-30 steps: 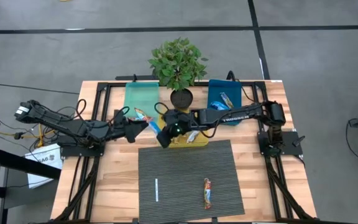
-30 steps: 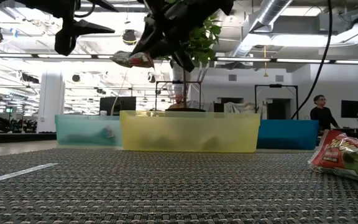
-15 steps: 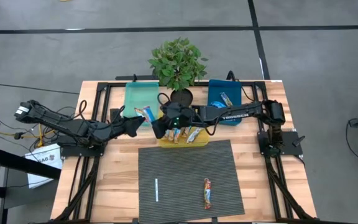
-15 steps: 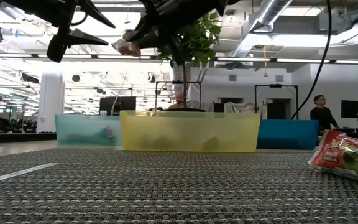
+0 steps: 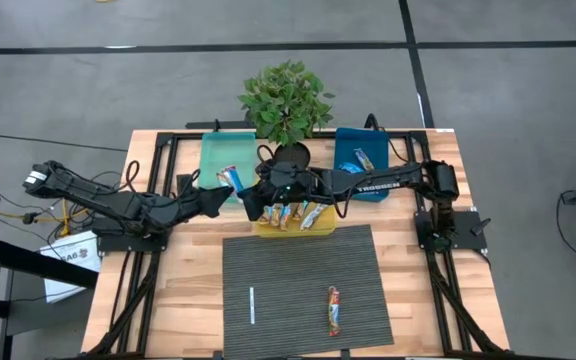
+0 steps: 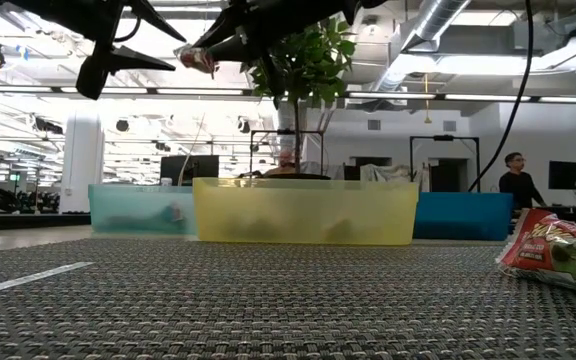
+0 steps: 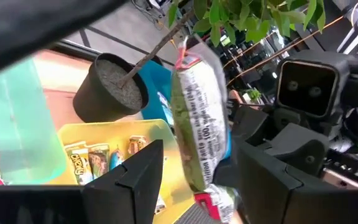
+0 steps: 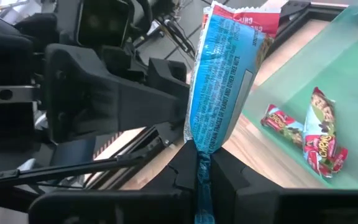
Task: Pick and place Granola Bars by type
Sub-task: Put the red granola bar into the green bin
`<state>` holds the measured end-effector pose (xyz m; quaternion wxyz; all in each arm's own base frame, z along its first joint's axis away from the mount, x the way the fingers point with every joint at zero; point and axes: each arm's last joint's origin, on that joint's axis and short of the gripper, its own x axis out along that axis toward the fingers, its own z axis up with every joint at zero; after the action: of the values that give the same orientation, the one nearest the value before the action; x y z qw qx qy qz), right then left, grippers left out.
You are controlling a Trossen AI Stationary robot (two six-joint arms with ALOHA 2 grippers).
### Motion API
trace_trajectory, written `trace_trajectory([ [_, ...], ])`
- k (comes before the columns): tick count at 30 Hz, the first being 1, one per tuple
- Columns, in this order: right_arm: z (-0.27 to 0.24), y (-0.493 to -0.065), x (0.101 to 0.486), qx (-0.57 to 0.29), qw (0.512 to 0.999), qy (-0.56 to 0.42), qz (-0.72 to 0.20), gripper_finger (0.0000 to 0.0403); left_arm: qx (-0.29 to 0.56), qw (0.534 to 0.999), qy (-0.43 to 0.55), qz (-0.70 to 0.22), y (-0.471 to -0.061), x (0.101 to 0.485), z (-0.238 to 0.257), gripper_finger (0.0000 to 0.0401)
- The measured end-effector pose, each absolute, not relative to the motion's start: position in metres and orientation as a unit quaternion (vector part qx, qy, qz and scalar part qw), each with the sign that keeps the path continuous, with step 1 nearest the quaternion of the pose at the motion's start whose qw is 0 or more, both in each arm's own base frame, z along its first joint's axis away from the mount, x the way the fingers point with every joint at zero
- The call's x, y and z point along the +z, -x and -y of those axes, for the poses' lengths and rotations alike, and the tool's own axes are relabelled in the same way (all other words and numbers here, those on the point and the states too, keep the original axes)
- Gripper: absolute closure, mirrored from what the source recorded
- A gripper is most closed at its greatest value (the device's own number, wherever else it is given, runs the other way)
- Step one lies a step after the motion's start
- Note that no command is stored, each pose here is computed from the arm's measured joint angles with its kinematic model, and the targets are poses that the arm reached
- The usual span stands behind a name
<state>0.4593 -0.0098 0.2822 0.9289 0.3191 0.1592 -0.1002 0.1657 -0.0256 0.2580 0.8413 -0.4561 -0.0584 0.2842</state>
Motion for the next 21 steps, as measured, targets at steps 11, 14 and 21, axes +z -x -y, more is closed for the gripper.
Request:
trace_trajectory([
  [11, 0.0082, -0.4613, 0.2874, -0.080, 0.934, -0.322, -0.136, 0.0390, 0.271, 0.843, 0.455, 0.090, -0.1678, 0.2664, 0.0239, 0.0220],
  [14, 0.0076, -0.4615, 0.2878, -0.070, 0.934, -0.324, -0.137, 0.0390, 0.271, 0.843, 0.456, 0.089, -0.1683, 0.2662, 0.0223, 0.0220],
  [21, -0.0002, -0.4618, 0.2887, -0.051, 0.934, -0.325, -0.138, 0.0390, 0.273, 0.842, 0.456, 0.089, -0.1686, 0.2662, 0.0206, 0.0220],
])
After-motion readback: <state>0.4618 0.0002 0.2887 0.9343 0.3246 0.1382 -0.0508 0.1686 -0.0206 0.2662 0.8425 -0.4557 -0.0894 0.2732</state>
